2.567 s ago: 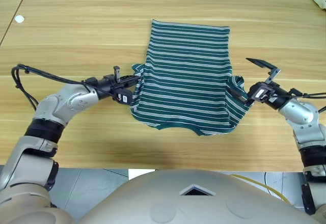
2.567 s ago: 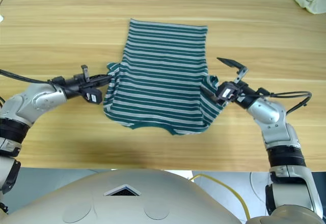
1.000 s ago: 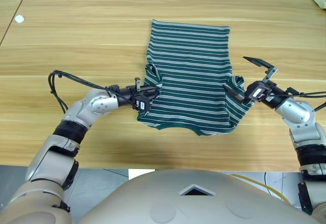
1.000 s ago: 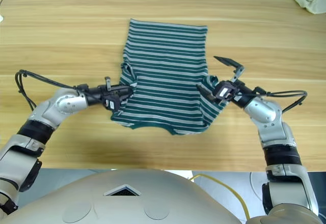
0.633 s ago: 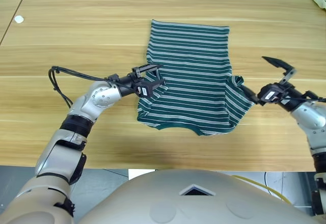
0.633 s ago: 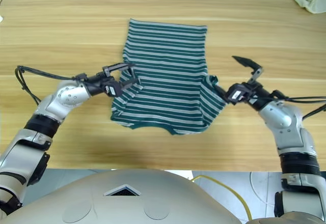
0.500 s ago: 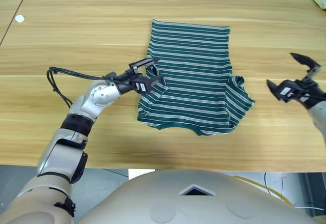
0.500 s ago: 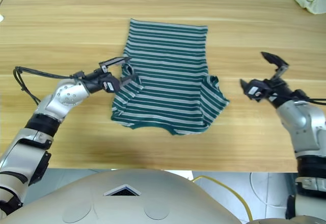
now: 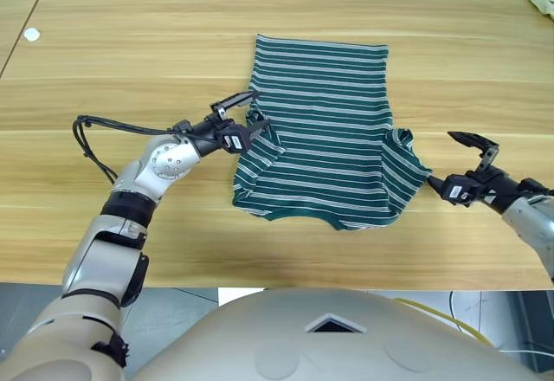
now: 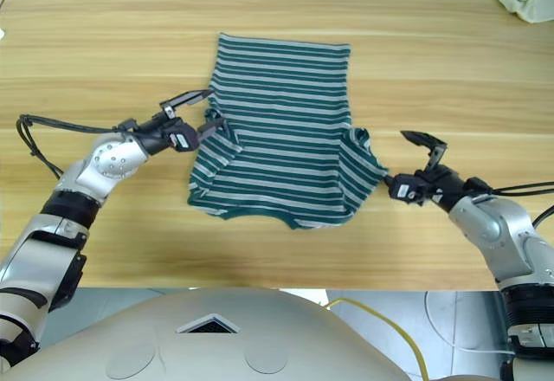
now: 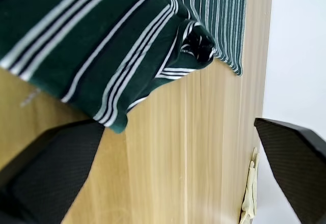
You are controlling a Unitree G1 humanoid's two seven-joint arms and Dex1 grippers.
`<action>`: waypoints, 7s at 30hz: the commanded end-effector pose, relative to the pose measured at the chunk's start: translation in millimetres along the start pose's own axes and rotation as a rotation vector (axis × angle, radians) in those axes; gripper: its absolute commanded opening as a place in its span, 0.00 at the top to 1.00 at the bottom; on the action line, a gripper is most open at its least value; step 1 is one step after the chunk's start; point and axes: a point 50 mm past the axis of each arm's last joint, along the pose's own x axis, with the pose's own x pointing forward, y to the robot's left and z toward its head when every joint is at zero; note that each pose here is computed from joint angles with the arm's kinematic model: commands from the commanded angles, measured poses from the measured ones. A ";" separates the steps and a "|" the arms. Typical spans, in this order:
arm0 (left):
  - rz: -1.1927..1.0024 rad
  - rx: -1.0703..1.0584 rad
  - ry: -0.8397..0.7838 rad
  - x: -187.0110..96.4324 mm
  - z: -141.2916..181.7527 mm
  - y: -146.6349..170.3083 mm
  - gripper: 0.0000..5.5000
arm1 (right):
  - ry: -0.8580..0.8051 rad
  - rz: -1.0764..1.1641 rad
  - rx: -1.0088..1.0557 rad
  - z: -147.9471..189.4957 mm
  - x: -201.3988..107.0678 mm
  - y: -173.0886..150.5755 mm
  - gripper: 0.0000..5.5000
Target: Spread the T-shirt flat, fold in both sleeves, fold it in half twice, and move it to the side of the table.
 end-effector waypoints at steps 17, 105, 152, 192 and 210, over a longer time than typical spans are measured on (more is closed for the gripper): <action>-0.008 0.027 0.016 -0.8 -3.2 -1.6 0.48 | 0.006 0.143 0.036 0.6 2.1 33.7 0.71; -0.012 0.007 0.001 4.0 0.3 -8.8 0.48 | -0.257 -0.060 0.045 71.8 82.9 -12.6 1.00; -0.620 -0.061 -0.031 -80.3 48.9 -69.9 0.02 | -0.387 0.425 0.057 63.8 -30.1 55.2 0.27; -0.726 0.008 0.006 -66.8 41.3 -70.4 1.00 | -0.348 0.356 0.047 64.5 -0.4 51.2 1.00; -0.593 -0.156 -0.135 -107.4 70.5 -56.7 1.00 | -0.545 0.240 0.059 84.5 -55.1 30.3 1.00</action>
